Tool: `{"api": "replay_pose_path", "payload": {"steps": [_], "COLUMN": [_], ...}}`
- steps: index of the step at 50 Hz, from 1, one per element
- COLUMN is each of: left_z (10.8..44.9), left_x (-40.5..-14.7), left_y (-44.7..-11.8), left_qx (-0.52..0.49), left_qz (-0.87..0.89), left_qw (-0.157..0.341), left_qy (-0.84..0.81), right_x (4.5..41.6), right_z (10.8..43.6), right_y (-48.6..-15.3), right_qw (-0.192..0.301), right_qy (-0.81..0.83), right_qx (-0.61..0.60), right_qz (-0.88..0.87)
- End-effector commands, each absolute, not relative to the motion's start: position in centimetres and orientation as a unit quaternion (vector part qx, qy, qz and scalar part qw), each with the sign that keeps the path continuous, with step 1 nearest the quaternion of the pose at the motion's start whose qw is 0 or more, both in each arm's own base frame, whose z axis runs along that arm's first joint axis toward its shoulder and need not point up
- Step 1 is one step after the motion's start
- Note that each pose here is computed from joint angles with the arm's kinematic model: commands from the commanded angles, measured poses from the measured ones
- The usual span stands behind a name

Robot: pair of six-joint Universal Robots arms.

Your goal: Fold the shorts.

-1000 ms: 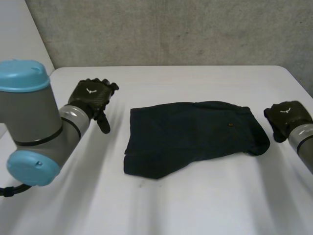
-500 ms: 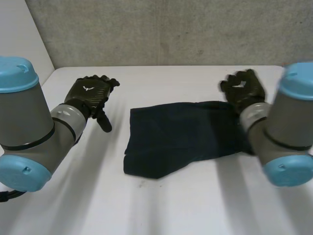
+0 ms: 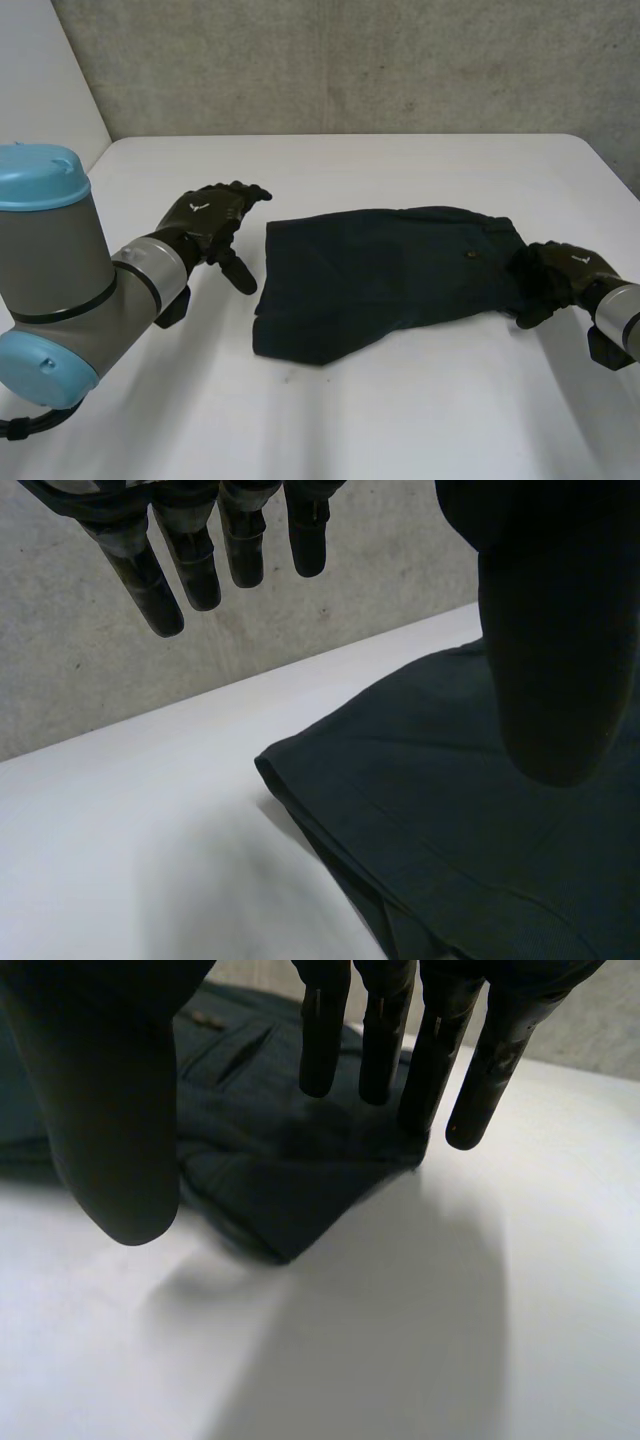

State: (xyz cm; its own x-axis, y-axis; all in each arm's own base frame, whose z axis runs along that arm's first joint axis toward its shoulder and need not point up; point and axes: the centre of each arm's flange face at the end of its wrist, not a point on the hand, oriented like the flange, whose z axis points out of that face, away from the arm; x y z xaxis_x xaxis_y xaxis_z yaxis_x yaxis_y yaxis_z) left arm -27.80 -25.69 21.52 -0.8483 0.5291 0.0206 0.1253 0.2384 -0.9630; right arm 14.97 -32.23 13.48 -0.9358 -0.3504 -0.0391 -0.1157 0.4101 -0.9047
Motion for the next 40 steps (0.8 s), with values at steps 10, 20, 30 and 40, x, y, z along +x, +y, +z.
{"api": "replay_pose_path", "payload": {"steps": [10, 20, 30, 40], "left_z": [20.9, 20.9, 21.2, 21.4], "left_x": [-27.7, -27.6, -27.5, -27.3], "left_y": [-25.9, -25.9, -26.0, -26.2], "left_qx": [-0.213, -0.213, -0.210, -0.207], "left_qz": [0.574, 0.574, 0.578, 0.580], "left_qw": [0.172, 0.170, 0.170, 0.168], "left_qy": [-0.771, -0.772, -0.770, -0.770], "right_x": [15.1, 14.4, 13.1, 26.2], "right_z": [11.5, 13.1, 16.4, 21.2], "right_y": [-34.2, -34.8, -34.6, -29.8], "right_qw": [0.097, 0.067, -0.113, -0.091], "right_qy": [0.821, 0.816, 0.770, 0.607], "right_qx": [-0.152, -0.149, -0.284, -0.464], "right_qz": [-0.541, -0.555, -0.560, -0.639]}}
